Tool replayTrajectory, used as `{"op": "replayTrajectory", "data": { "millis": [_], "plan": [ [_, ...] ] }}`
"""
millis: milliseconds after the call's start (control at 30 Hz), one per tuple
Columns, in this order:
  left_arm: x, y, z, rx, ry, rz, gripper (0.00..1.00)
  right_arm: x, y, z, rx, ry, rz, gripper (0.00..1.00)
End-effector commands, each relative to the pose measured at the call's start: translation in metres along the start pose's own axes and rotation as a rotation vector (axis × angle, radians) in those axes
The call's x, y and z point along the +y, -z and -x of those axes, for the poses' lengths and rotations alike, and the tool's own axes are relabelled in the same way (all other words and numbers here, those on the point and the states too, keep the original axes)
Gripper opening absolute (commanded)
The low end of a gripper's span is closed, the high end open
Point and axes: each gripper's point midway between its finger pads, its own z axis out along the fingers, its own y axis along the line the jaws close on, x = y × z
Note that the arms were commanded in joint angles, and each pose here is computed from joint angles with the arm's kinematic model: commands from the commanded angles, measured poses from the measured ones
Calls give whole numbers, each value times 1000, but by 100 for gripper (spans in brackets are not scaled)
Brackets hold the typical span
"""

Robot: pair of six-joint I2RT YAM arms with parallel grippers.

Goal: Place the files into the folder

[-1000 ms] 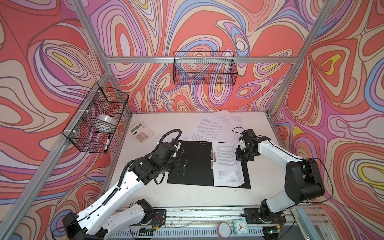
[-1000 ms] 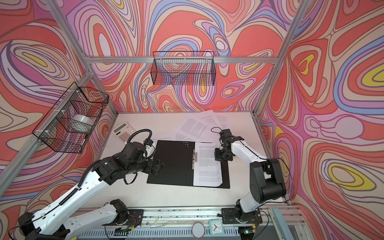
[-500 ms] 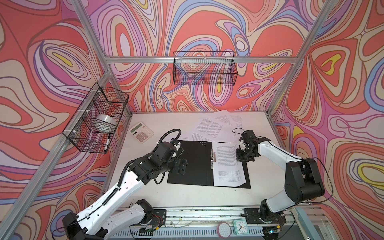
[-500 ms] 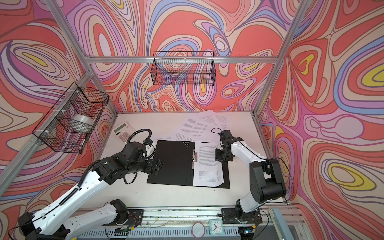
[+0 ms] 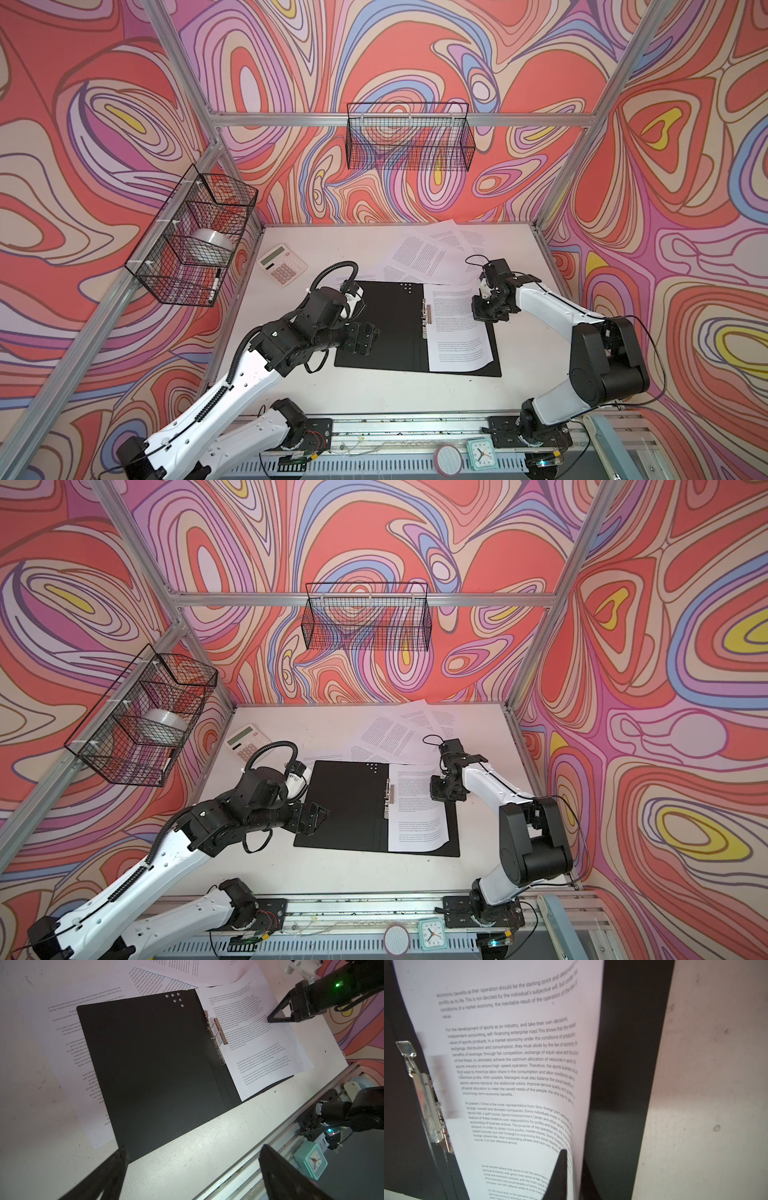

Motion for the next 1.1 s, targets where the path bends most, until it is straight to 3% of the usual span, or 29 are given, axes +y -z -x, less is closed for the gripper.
{"op": "replayTrajectory", "data": {
  "millis": [0, 33, 100, 133, 200, 467, 567, 633, 733, 800, 900, 1067],
  "plan": [
    [-2, -1, 1, -4, -14, -17, 98, -2, 1, 1, -25, -6, -14, 14],
    [-2, -1, 1, -2, -13, -16, 98, -2, 2, 0, -29, -9, -16, 17],
    [0, -2, 0, 0, -12, -9, 98, -4, 2, 0, -36, -18, -23, 38],
    [0, -2, 0, 0, -12, -7, 98, -5, 2, 0, -38, -19, -30, 52],
    [0, -2, 0, 2, -13, -5, 98, -9, 4, 1, -49, -29, -49, 98],
    [5, -3, 0, 3, -9, 20, 98, -22, 34, 22, -177, -65, -142, 98],
    [10, -4, 0, 1, -9, 48, 98, -29, 69, 37, -275, -69, -201, 98],
    [15, -3, 1, -4, -9, 79, 99, -29, 107, 54, -418, -91, -207, 98],
    [25, -3, 4, -22, 4, 131, 99, -12, 150, 70, -598, -136, -83, 98],
    [34, -3, 7, -27, 32, 172, 99, 7, 166, 77, -653, -95, 20, 98],
    [49, -10, 8, -10, 107, 227, 99, 22, 171, 84, -633, -107, 96, 97],
    [70, -43, 1, 60, 317, 222, 99, 87, 124, 83, -488, 17, 217, 77]
  ]
}}
